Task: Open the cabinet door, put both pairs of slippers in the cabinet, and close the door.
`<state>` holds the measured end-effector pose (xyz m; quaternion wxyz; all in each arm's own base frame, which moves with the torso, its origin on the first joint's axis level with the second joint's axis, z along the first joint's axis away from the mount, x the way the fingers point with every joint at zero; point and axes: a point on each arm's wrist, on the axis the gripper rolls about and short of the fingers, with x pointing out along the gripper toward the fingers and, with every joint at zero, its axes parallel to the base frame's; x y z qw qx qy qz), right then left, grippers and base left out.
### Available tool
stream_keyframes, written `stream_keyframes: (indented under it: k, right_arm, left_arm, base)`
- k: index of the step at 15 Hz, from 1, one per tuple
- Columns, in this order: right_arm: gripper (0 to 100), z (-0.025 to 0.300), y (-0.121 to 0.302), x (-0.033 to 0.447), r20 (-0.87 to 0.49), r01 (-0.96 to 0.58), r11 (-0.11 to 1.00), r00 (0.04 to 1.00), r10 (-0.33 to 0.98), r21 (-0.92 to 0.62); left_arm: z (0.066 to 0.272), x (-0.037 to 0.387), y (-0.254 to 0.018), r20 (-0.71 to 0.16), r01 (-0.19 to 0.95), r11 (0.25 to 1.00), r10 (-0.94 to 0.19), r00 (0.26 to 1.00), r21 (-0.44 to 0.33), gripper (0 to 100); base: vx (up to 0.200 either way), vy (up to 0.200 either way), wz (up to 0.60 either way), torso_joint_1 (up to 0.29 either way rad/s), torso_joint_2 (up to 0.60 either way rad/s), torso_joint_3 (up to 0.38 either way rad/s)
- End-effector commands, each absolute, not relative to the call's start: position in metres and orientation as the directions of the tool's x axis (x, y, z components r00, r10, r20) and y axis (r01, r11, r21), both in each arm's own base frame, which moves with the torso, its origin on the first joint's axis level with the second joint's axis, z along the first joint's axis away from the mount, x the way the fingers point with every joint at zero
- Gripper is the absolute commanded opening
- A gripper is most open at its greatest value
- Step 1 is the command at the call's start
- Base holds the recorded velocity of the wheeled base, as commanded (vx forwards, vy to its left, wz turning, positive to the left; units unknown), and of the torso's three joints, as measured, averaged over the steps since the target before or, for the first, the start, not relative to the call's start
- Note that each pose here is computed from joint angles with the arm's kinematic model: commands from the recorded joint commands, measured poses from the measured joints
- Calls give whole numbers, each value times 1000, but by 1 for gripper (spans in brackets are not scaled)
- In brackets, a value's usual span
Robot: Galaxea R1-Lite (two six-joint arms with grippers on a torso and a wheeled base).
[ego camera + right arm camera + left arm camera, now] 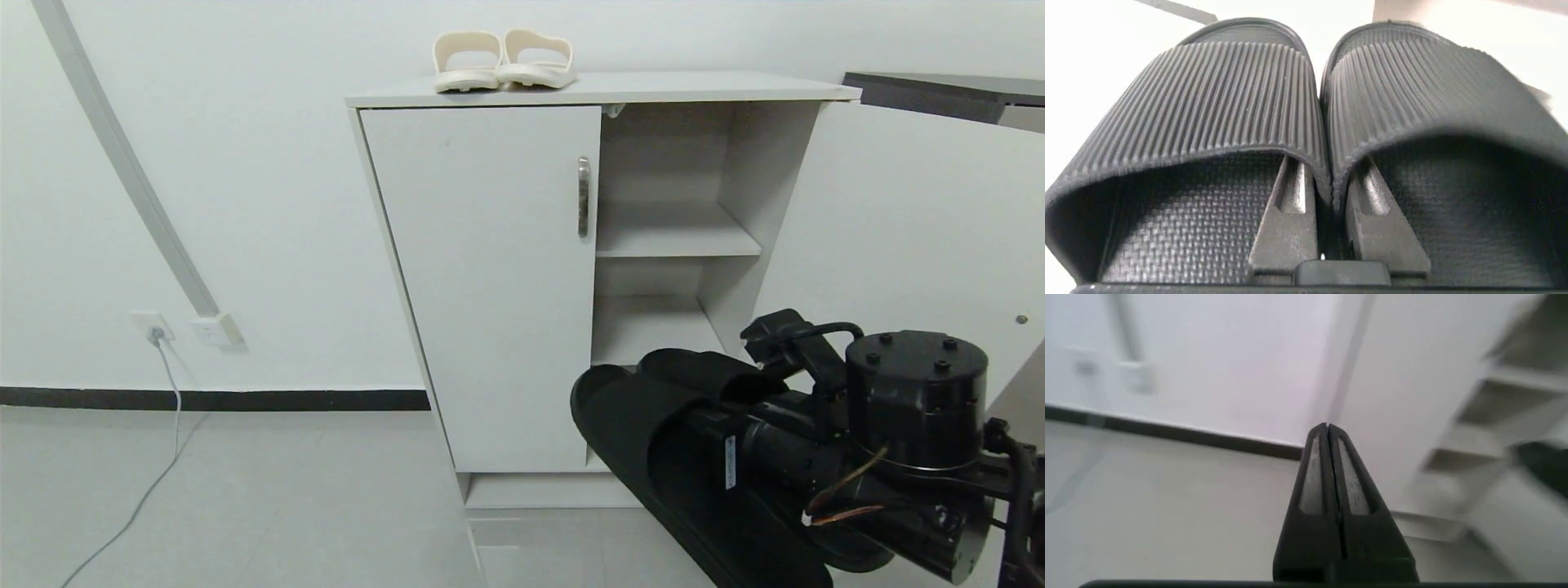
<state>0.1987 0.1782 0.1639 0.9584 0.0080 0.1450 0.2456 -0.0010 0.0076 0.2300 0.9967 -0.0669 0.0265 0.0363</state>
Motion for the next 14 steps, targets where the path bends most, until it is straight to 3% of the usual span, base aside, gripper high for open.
stream_keyframes:
  k: [1,6,8,10,12,14]
  right_arm:
    - [0,156,183,204,-298,-465,882,833,466,80]
    - [0,152,185,206,-314,-464,883,829,463,75]
    - [0,150,185,206,-321,-464,882,826,462,75]
    - [0,148,186,207,-325,-464,883,825,461,74]
    - [0,148,186,207,-327,-464,883,825,461,73]
    - [0,147,187,206,-328,-467,881,823,463,73]
  left_arm:
    - [180,-24,11,-46,-240,967,237,970,-83,0]
    - [108,-29,5,-38,-419,908,419,907,4,0]
    - [93,-22,6,-33,-408,913,408,912,-1,0]
    - [84,-16,2,-15,-218,976,218,976,-9,0]
    - [76,-17,-1,-107,-79,997,79,991,7,0]
    - [77,-18,-1,-74,-1,1000,3,997,29,0]
  base:
    - [0,0,0,0,0,0]
    - [0,0,0,0,0,0]
    - [0,0,0,0,0,0]
    - [0,0,0,0,0,0]
    - [0,0,0,0,0,0]
    - [0,0,0,0,0,0]
